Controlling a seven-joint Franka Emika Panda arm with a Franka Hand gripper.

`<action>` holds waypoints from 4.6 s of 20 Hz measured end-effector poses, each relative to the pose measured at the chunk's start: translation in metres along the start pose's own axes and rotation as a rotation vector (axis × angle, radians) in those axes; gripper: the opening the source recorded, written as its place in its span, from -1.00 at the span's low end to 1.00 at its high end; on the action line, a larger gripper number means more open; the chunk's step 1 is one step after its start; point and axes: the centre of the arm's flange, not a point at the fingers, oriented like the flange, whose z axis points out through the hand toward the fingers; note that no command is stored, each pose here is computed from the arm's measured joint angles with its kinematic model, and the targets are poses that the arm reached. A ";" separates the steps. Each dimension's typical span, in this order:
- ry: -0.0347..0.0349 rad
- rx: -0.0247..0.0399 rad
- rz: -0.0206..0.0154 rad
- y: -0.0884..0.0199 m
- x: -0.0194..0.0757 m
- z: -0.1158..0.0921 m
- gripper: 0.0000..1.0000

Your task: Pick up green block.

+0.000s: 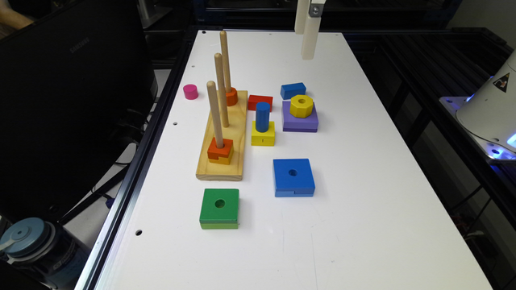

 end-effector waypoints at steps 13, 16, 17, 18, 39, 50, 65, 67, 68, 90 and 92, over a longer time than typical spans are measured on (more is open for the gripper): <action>0.0000 0.0000 -0.0002 0.000 0.0000 0.000 1.00; 0.0000 0.0000 -0.0002 0.000 0.0000 0.000 1.00; 0.0000 0.0000 -0.0002 0.000 0.0000 0.000 1.00; 0.0000 0.0000 -0.0002 0.000 0.0000 0.000 1.00; 0.0000 -0.0001 -0.0003 0.000 0.0000 0.000 1.00; 0.0000 -0.0001 -0.0003 0.000 0.0000 0.000 1.00; 0.0075 0.0078 -0.0009 -0.001 0.0011 -0.002 1.00; 0.0100 0.0118 -0.0037 -0.004 0.0015 -0.003 1.00; 0.0121 0.0160 -0.0060 -0.007 0.0018 -0.004 1.00; 0.0008 0.0634 -0.0108 -0.123 -0.0320 0.000 1.00; 0.0004 0.0688 -0.0114 -0.135 -0.0332 0.000 1.00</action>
